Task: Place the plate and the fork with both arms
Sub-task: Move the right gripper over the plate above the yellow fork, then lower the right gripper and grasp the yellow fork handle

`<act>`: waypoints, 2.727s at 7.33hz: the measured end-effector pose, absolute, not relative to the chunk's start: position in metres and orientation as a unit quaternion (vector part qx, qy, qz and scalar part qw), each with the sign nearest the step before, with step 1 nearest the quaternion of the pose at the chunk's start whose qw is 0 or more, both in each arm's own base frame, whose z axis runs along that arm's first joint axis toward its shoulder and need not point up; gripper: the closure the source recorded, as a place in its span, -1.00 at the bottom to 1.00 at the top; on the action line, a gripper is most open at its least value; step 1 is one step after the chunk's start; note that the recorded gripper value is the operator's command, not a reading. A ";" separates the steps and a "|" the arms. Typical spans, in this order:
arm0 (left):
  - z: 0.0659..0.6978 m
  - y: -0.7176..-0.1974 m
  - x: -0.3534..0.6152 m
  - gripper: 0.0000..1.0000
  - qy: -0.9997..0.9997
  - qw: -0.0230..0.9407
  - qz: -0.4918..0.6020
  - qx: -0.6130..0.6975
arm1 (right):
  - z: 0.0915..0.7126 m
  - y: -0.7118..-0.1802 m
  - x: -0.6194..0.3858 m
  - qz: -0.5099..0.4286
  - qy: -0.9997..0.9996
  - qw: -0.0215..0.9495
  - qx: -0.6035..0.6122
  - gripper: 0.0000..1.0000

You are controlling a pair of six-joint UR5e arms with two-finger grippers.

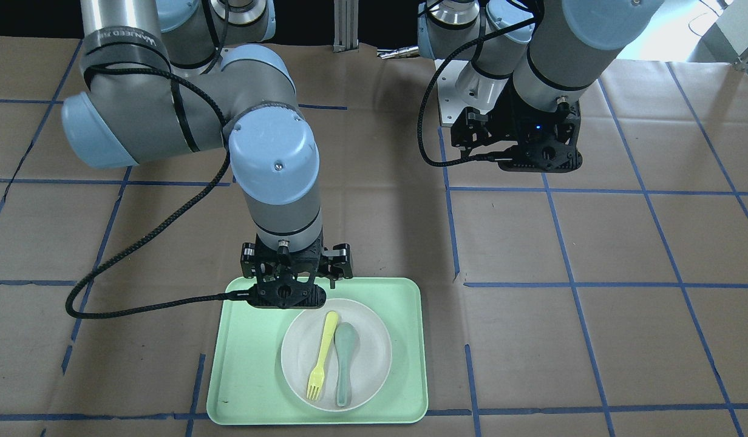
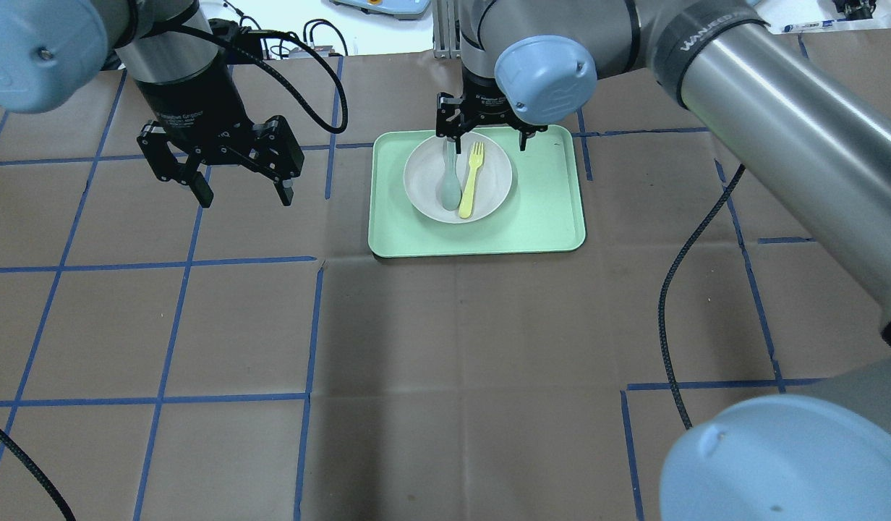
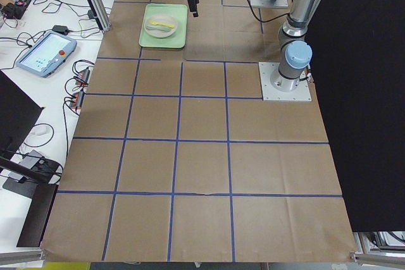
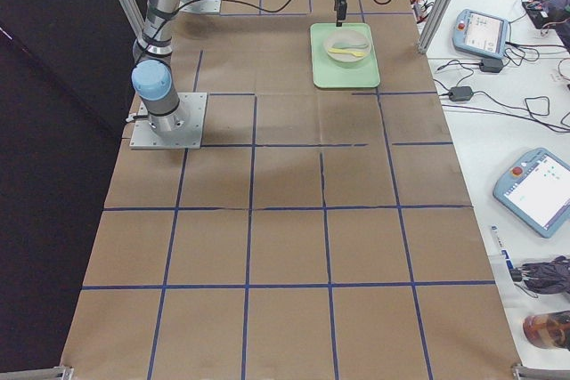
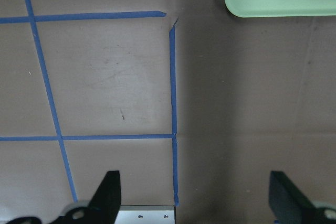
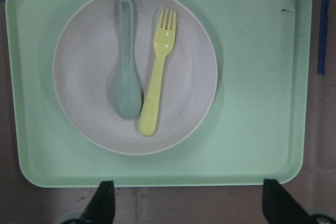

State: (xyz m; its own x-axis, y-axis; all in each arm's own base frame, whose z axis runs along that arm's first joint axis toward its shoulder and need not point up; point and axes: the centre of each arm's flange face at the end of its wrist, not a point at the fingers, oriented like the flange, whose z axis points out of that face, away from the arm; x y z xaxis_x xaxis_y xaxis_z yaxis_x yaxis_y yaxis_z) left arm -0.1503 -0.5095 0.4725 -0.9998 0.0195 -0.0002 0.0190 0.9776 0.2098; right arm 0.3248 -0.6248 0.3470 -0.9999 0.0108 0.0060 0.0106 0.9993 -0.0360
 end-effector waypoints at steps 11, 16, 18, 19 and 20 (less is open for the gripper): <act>0.467 -0.511 -0.150 -1.00 0.994 0.001 0.111 0.010 | 0.225 -0.668 0.342 0.027 -0.999 0.000 -0.024 -0.11; 0.467 -0.512 -0.149 -1.00 0.994 0.001 0.111 0.010 | 0.191 -0.676 0.344 0.029 -0.999 0.003 -0.024 -0.11; 0.466 -0.511 -0.149 -1.00 0.994 0.001 0.112 0.011 | 0.187 -0.676 0.344 0.029 -0.999 0.004 -0.024 0.17; 0.465 -0.511 -0.149 -1.00 0.994 0.001 0.113 0.010 | 0.187 -0.677 0.344 0.029 -0.999 0.003 -0.024 0.41; 0.465 -0.511 -0.148 -1.00 0.994 0.001 0.113 0.010 | 0.187 -0.677 0.344 0.028 -0.999 0.002 -0.024 0.59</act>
